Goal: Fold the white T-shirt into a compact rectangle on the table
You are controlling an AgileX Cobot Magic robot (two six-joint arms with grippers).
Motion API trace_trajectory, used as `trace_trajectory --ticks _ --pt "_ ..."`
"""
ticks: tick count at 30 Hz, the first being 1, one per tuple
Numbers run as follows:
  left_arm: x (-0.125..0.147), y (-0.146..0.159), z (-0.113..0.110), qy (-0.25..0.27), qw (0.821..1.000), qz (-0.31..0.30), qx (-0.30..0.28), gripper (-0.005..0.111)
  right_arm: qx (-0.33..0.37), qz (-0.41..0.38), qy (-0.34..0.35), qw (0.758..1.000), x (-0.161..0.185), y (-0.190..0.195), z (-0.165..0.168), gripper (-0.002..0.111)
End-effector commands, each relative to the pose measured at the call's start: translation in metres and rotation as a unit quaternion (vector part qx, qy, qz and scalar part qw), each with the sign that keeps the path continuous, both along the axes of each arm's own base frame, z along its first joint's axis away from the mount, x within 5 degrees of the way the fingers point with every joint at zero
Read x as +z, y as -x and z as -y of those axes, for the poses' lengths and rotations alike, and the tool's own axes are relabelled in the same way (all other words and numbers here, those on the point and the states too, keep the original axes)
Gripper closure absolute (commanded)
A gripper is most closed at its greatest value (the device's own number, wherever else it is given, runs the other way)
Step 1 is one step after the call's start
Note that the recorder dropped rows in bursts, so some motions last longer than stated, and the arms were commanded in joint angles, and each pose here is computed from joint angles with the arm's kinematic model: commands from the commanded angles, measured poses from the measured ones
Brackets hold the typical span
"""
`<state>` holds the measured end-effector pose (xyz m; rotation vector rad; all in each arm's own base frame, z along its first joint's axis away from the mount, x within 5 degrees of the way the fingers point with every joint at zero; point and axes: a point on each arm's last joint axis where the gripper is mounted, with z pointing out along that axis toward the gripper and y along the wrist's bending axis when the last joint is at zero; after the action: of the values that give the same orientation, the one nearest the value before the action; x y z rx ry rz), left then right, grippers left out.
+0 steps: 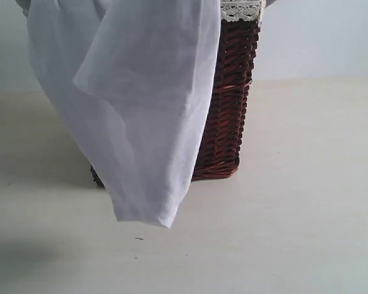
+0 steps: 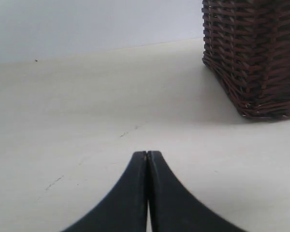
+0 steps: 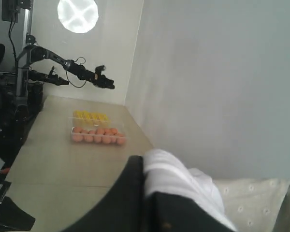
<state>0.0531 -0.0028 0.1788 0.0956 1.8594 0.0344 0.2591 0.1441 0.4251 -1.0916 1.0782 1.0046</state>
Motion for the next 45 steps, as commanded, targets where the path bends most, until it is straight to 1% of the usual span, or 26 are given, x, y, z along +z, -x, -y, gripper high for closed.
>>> trace_trajectory --ticks 1,3,4,5,6,9,10,11,12,13,14,15,16,19,21,23,27,29,31,32,34,36,39,42,44,45 --pt "0.002 0.0 0.0 0.003 1.0 0.009 -0.002 0.107 -0.003 0.058 -0.024 0.998 0.036 0.022 0.011 0.108" --pt "0.002 0.0 0.0 0.003 1.0 0.009 -0.002 0.107 -0.04 0.073 -0.026 0.996 0.045 0.027 0.021 0.108" --pt "0.002 0.0 0.0 0.003 1.0 0.009 -0.002 0.107 -0.083 0.078 -0.027 0.993 0.051 0.025 0.03 0.108" --pt "0.002 0.0 0.0 0.003 1.0 0.009 -0.002 0.107 -0.107 0.079 -0.027 0.991 0.052 0.022 0.036 0.108" --pt "0.002 0.0 0.0 0.003 1.0 0.009 -0.002 0.107 -0.155 0.074 -0.028 0.985 0.054 0.016 0.048 0.108" --pt "0.002 0.0 0.0 0.003 1.0 0.009 -0.002 0.107 -0.231 0.022 -0.036 0.972 0.053 0.002 0.067 0.108" --pt "0.002 0.0 0.0 0.003 1.0 0.009 -0.002 0.107 -0.277 0.011 0.026 0.96 0.042 -0.006 0.076 0.107" --pt "0.002 0.0 0.0 0.003 1.0 0.009 -0.002 0.107 -0.292 0.006 0.07 0.954 0.033 -0.01 0.08 0.105" --pt "0.002 0.0 0.0 0.003 1.0 0.009 -0.002 0.107 -0.307 -0.013 0.147 0.94 0.017 -0.015 0.085 0.099" --pt "0.002 0.0 0.0 0.003 1.0 0.009 -0.002 0.107 -0.316 -0.035 0.184 0.93 0.007 -0.02 0.089 0.095" --pt "0.002 0.0 0.0 0.003 1.0 0.009 -0.002 0.107 -0.334 -0.081 0.238 0.909 -0.011 -0.028 0.095 0.086" --pt "0.002 0.0 0.0 0.003 1.0 0.009 -0.002 0.107 -0.343 -0.099 0.259 0.897 -0.019 -0.032 0.099 0.081" --pt "0.002 0.0 0.0 0.003 1.0 0.009 -0.002 0.107 -0.359 -0.117 0.278 0.883 -0.029 -0.041 0.103 0.071" --pt "0.002 0.0 0.0 0.003 1.0 0.009 -0.002 0.107 -0.388 -0.109 0.267 0.875 -0.03 -0.05 0.107 0.053" --pt "0.002 0.0 0.0 0.003 1.0 0.009 -0.002 0.107 -0.402 -0.093 0.249 0.876 -0.023 -0.05 0.107 0.042" --pt "0.002 0.0 0.0 0.003 1.0 0.009 -0.002 0.107 -0.404 -0.076 0.223 0.884 -0.014 -0.045 0.106 0.036" --pt "0.002 0.0 0.0 0.003 1.0 0.009 -0.002 0.107 -0.374 -0.068 0.167 0.91 0.006 -0.027 0.097 0.035" --pt "0.002 0.0 0.0 0.003 1.0 0.009 -0.002 0.107 -0.331 -0.066 0.152 0.929 0.013 -0.015 0.09 0.035" --pt "0.002 0.0 0.0 0.003 1.0 0.009 -0.002 0.107 -0.272 -0.07 0.144 0.949 0.017 -0.003 0.082 0.035" --pt "0.002 0.0 0.0 0.003 1.0 0.009 -0.002 0.107 -0.252 -0.073 0.143 0.954 0.017 0.001 0.079 0.035" --pt "0.002 0.0 0.0 0.003 1.0 0.009 -0.002 0.107 -0.242 -0.074 0.148 0.956 0.017 0.004 0.078 0.035" --pt "0.002 0.0 0.0 0.003 1.0 0.009 -0.002 0.107 -0.265 -0.069 0.147 0.951 0.017 0.0 0.081 0.035" --pt "0.002 0.0 0.0 0.003 1.0 0.009 -0.002 0.107 -0.346 -0.054 0.159 0.923 0.017 -0.011 0.092 0.036" --pt "0.002 0.0 0.0 0.003 1.0 0.009 -0.002 0.107 -0.441 -0.046 0.196 0.874 0.013 -0.021 0.109 0.036" --pt "0.002 0.0 0.0 0.003 1.0 0.009 -0.002 0.107 -0.494 -0.041 0.243 0.834 0.008 -0.025 0.122 0.036" --pt "0.002 0.0 0.0 0.003 1.0 0.009 -0.002 0.107 -0.509 -0.036 0.273 0.816 0.005 -0.026 0.127 0.036"
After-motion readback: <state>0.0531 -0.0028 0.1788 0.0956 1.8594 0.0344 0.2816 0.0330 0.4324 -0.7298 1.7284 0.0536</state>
